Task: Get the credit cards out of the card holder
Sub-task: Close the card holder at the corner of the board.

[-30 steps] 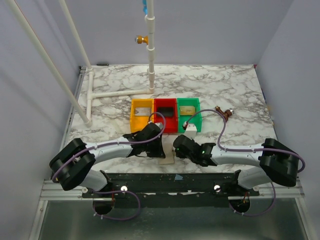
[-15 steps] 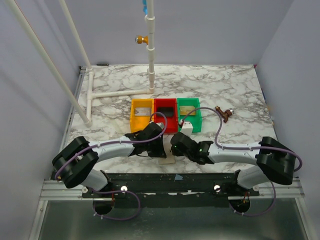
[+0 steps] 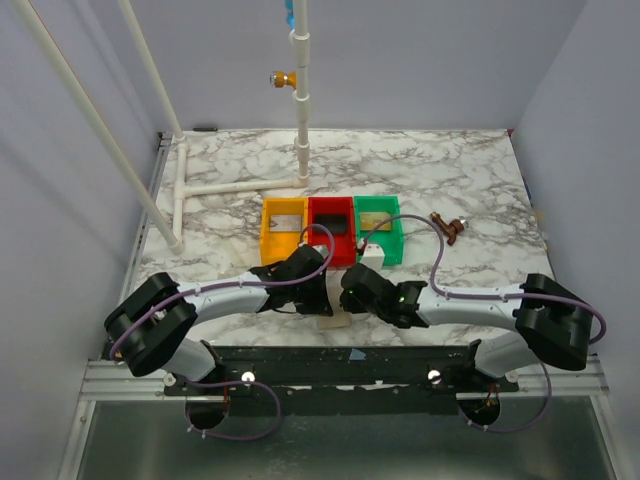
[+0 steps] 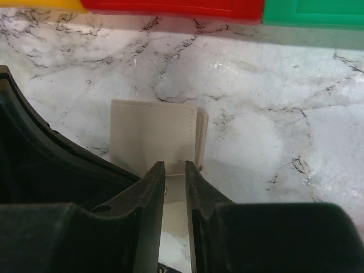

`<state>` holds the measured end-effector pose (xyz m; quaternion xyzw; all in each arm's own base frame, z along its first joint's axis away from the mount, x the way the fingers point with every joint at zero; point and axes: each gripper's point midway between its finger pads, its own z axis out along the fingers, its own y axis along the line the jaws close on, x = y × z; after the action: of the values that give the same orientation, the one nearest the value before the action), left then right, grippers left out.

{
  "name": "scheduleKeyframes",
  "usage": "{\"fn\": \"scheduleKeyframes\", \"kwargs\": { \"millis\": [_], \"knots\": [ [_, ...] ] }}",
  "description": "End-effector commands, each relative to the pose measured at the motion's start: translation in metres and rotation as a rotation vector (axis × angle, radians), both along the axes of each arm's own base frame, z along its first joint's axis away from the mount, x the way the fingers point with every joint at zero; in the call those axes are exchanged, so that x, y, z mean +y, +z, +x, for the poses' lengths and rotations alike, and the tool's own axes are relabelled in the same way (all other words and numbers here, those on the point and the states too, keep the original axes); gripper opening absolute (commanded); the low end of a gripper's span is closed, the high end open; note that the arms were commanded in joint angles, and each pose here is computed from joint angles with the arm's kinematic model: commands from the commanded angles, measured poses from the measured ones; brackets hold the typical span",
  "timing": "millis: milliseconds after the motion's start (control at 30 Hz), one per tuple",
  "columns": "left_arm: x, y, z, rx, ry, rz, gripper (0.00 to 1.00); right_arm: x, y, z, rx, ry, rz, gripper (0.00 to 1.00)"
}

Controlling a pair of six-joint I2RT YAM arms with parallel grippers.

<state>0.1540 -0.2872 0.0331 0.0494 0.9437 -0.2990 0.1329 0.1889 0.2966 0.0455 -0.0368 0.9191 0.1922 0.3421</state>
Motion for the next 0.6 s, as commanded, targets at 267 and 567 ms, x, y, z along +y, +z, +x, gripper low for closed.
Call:
{"fn": "scheduleKeyframes", "kwargs": {
  "millis": [267, 567],
  "knots": [
    [-0.001, -0.005, 0.001, -0.01, 0.002, 0.004, 0.0, -0.012, 0.009, -0.011, 0.046, -0.03, 0.028, 0.21],
    [0.0, -0.005, 0.0, -0.009, 0.003, 0.005, 0.0, -0.024, 0.003, -0.018, 0.072, -0.06, 0.029, 0.15]
  ]
}}
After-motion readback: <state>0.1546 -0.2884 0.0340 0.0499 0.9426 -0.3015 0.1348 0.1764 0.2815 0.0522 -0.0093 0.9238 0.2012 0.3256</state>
